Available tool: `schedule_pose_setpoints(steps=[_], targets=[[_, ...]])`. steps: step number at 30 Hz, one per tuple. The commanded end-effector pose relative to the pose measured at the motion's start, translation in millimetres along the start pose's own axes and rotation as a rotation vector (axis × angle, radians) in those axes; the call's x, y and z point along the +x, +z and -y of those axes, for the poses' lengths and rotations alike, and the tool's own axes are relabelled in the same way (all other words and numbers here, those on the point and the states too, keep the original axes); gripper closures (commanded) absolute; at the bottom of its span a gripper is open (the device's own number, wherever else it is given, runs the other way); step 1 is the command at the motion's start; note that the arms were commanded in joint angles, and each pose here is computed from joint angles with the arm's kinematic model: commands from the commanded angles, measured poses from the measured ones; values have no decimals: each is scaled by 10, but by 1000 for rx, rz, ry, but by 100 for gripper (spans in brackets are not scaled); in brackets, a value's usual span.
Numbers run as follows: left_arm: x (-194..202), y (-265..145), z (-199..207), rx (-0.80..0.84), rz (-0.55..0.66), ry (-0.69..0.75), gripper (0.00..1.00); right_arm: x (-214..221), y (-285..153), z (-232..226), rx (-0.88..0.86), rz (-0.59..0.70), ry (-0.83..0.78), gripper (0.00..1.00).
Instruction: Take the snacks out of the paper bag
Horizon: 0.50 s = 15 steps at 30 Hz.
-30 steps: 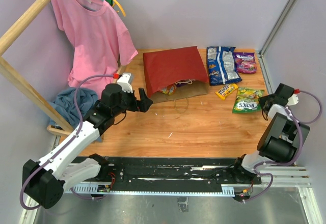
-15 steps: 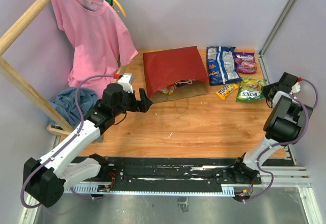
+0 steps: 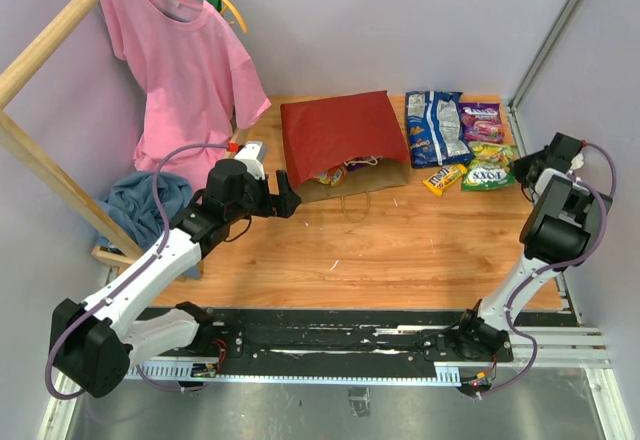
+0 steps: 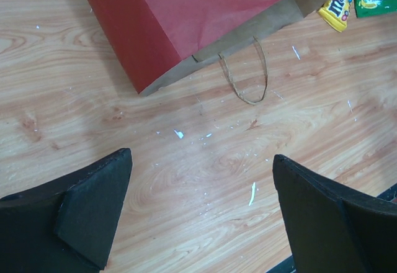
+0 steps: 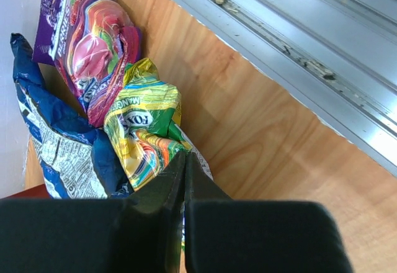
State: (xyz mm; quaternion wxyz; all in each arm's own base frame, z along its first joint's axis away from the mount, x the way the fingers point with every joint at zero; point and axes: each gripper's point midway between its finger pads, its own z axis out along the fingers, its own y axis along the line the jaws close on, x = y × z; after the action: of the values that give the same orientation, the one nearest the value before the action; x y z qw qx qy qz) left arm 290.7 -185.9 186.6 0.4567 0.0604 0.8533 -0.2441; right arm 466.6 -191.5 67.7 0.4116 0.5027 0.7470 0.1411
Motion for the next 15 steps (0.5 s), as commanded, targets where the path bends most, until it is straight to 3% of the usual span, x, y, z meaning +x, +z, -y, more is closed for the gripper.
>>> schedule_pose_setpoints(steps=[1,4,9,13,15], targets=[[-160,6,26,0,42,-8,0,-53,47,-329,-82,-15,-82,99],[-138,23,20,1,39,-14,0,-63,27,-410,-57,-19,-132,92],[-115,23,3,-3,40,-18,0,-173,-117,-521,-14,24,-192,48],[-86,12,-22,-10,44,-18,0,-312,-308,-637,21,73,-261,32],[-80,13,-39,-15,48,-14,0,-382,-419,-731,32,105,-299,12]])
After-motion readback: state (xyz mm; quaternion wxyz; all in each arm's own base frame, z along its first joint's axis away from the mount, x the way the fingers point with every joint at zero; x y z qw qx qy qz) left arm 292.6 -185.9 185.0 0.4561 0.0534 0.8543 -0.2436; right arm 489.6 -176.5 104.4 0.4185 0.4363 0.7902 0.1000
